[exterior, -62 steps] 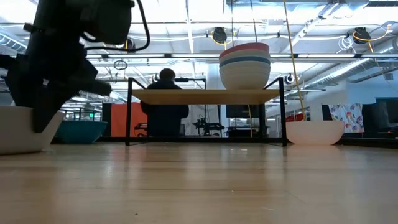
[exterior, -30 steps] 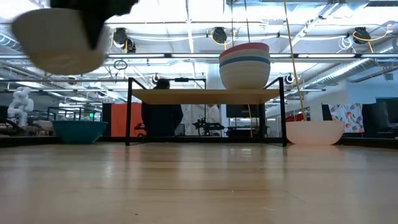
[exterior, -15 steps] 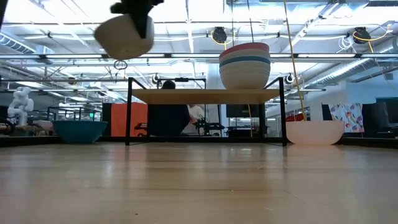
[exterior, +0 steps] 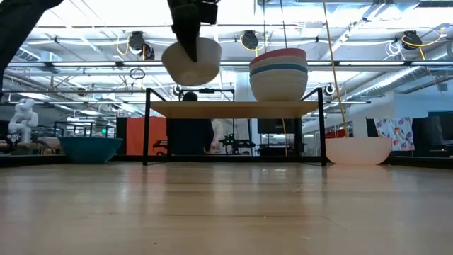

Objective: Place and stack bowls onto a shelf
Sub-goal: Put the gray bowl on the shelf

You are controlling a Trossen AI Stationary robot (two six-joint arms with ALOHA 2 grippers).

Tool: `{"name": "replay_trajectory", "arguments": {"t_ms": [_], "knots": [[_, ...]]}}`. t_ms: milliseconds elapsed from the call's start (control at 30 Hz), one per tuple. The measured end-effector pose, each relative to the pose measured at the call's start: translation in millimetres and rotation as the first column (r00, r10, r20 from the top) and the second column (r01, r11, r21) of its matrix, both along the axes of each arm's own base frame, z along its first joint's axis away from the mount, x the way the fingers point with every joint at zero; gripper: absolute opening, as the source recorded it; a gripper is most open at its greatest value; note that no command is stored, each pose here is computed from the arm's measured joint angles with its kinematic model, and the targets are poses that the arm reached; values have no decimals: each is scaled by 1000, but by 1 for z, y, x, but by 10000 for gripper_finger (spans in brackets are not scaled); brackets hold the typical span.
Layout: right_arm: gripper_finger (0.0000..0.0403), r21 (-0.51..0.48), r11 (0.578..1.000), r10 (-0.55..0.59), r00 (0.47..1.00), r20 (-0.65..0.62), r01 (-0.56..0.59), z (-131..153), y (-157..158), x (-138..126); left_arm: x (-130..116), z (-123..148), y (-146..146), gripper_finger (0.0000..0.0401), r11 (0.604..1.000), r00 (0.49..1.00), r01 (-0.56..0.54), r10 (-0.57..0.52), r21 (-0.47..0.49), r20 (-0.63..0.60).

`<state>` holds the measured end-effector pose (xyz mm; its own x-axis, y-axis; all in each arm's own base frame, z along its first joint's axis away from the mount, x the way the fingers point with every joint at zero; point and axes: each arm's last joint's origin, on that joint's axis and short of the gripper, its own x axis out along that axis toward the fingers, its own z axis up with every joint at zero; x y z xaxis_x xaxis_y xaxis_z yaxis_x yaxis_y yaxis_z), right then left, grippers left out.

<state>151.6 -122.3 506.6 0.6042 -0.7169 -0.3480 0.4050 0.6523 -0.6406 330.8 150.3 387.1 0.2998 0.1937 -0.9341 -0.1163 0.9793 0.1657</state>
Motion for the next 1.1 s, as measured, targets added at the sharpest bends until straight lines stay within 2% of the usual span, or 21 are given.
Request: {"name": "replay_trajectory", "arguments": {"t_ms": [267,533,767,933,1100], "knots": [[141,-11,1000,6,1000,-13,-6,0,0,0,9,-16,1,5,984,980,178,-178,-6,-87],[141,-12,1000,6,1000,-14,-6,0,0,0,19,-35,5,5,967,954,249,-255,-57,-159],[141,-12,1000,6,1000,-14,-6,0,0,0,20,-42,9,7,971,956,224,-236,-87,-174],[141,-12,1000,7,1000,-15,-7,0,0,0,20,-41,8,43,980,968,174,-188,-94,-163],[141,-17,1000,9,1000,-18,-9,0,0,0,21,-41,8,54,989,981,101,-116,-103,-153]]}}
